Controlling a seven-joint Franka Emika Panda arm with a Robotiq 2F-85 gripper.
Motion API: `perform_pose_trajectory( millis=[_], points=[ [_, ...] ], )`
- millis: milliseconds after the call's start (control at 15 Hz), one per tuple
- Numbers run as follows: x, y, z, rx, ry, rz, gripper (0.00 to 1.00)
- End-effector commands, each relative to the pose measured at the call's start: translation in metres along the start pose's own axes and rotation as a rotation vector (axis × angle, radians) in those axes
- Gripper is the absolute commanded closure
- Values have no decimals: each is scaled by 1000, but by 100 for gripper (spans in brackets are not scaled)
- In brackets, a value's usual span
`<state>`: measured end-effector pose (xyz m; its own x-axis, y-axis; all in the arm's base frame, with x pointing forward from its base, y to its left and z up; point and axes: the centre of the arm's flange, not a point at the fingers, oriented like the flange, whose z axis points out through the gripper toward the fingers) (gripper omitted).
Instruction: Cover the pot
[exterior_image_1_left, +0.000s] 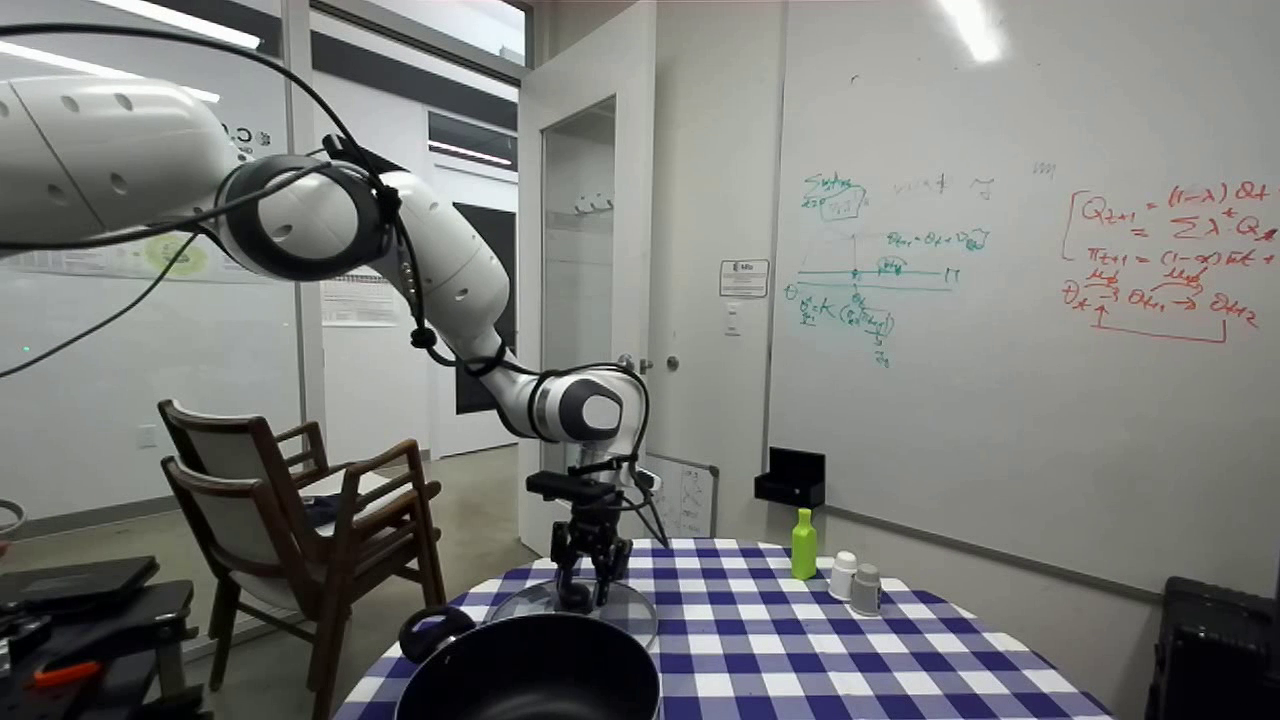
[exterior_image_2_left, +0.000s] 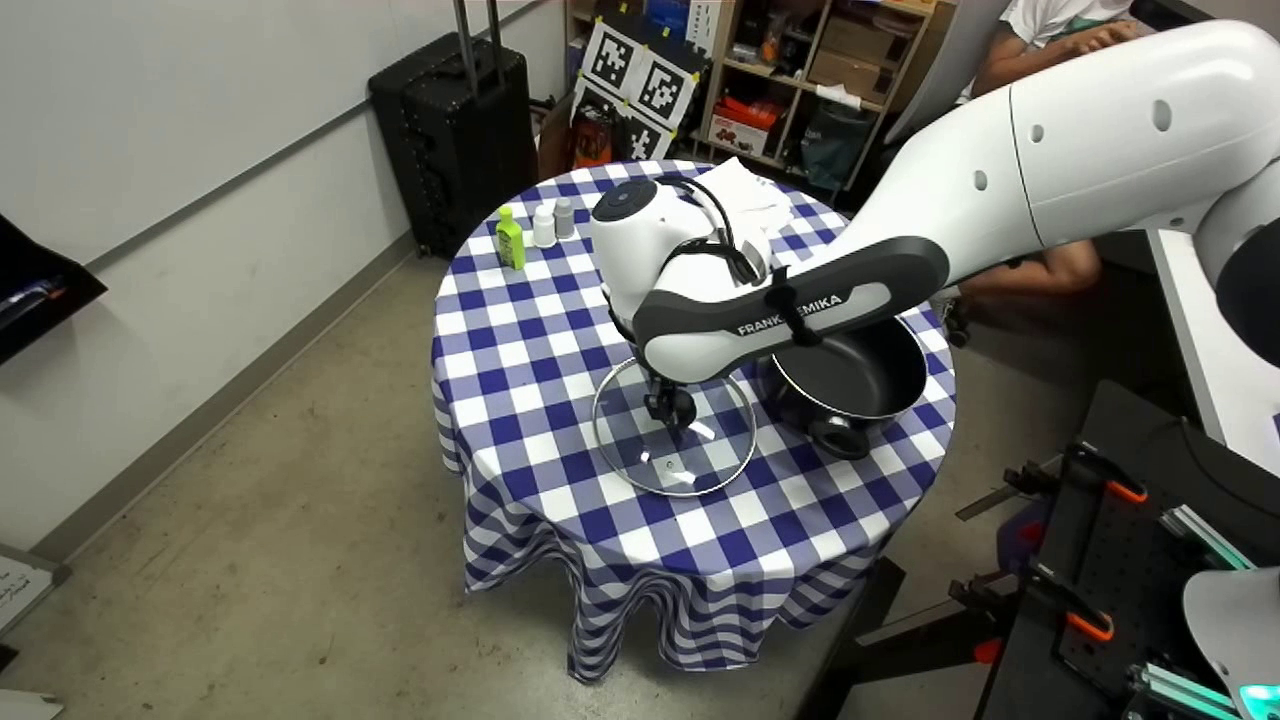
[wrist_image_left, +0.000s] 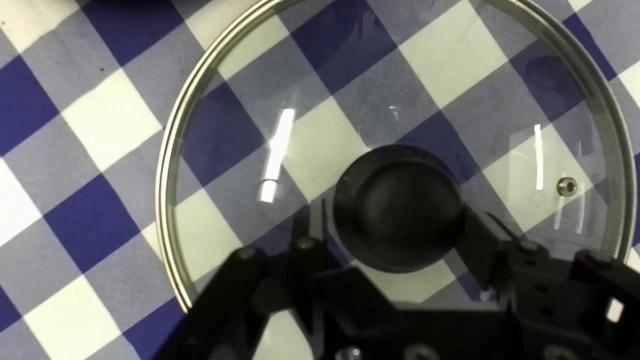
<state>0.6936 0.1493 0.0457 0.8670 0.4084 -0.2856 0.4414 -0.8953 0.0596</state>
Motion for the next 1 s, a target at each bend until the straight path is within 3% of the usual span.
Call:
perform_pose_trajectory(
  millis=[0, 133, 600, 933],
  points=[
    [-8, -3, -9, 8, -20, -22, 62],
    [-8, -3, -10, 6, -21, -22, 75],
    [-13, 1, -31, 9, -20, -17, 75],
    [-16, 1, -92, 24, 19, -8, 75]
  ],
)
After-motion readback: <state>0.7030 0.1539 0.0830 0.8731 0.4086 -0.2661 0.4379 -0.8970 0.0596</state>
